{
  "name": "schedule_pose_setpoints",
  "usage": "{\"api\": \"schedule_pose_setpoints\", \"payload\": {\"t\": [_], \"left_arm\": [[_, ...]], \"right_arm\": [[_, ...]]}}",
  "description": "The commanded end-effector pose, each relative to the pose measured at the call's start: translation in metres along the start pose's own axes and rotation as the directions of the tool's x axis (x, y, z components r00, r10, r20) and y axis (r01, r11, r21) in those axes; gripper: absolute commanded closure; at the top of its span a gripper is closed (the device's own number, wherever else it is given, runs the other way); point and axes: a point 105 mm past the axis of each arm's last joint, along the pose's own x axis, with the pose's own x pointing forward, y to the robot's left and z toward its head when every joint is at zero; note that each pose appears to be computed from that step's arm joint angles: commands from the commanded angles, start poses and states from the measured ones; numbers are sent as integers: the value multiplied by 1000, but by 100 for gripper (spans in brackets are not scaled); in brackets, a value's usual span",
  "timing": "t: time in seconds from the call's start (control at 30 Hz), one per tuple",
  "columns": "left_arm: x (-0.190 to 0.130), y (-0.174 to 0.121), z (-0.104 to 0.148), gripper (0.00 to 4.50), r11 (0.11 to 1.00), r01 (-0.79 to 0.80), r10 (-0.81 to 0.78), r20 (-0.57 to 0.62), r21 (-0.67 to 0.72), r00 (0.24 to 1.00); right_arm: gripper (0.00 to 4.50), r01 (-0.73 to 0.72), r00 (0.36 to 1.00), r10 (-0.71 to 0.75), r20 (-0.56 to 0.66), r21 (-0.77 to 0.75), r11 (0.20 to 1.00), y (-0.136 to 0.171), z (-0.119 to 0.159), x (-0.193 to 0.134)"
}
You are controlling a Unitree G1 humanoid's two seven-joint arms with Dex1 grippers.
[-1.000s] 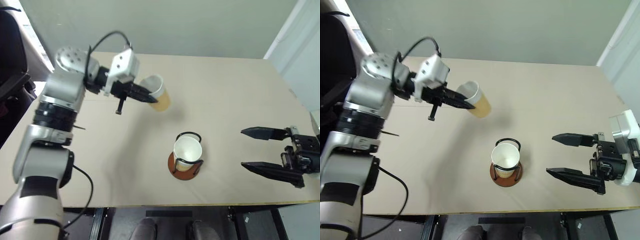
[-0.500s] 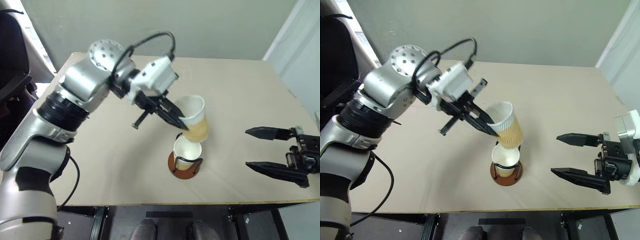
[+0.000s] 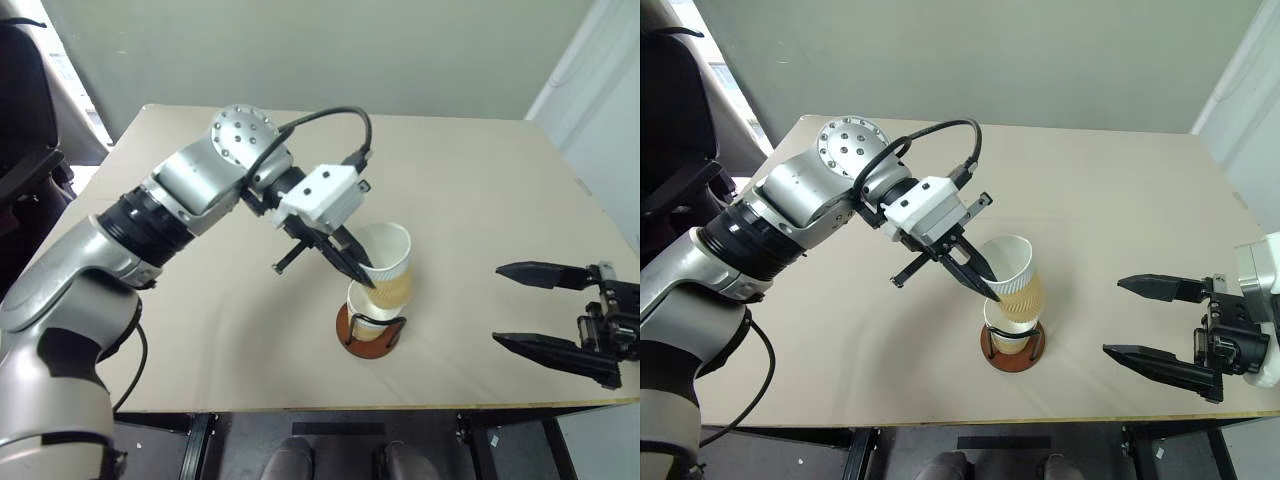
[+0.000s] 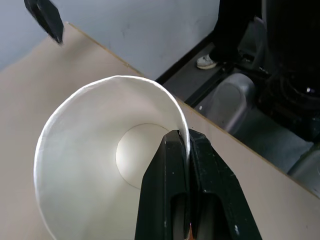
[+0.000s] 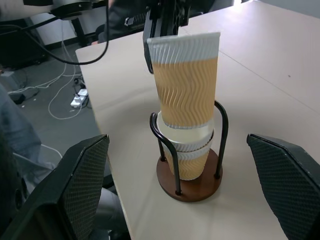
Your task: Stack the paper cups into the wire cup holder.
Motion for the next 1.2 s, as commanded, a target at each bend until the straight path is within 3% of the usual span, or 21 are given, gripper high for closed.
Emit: {"api": "schedule_pose_setpoints", "payload": {"t": [0.03,0.33,0.37,0.5,0.63,0.73,0.8,0.9,1.0,1.1,1.2], "left_arm": [[-6,1,4,445,997,19,-16,-47,73,999],[-2,-13,4,445,996,80,-79,-45,38,996],[-1,-12,2,427,996,82,-80,-59,39,995],[2,-3,-7,311,996,63,-56,-102,60,993],[4,5,0,171,997,29,-25,-47,75,999],[-1,6,-3,50,1000,-10,11,-37,19,999],[-10,4,-10,3,997,-60,59,-38,-37,998],[-33,1,-18,3,971,-189,190,-5,-150,982],[-69,-10,-35,3,884,-365,374,-27,-292,927],[-98,-31,-54,3,765,-496,504,-99,-411,858],[-112,-63,-64,3,682,-516,528,-139,-518,838]], "right_arm": [[0,9,1000,-9,17,-45,999,4,9,-2],[0,18,1000,-17,20,-51,999,3,10,-1],[0,18,1000,-17,21,-51,999,3,10,0],[0,17,1000,-16,23,-53,998,3,11,0],[0,14,1000,-13,19,-48,999,3,10,0],[0,11,1000,-11,5,-30,999,1,7,-1],[0,12,1000,-12,-7,-17,1000,-2,4,-1],[0,49,998,-49,-28,7,999,-12,-2,-7],[0,102,994,-101,-52,26,994,-24,-9,-19],[0,128,990,-125,-60,42,991,-33,-13,-30],[0,134,988,-130,-82,48,990,-38,-19,-37]]}}
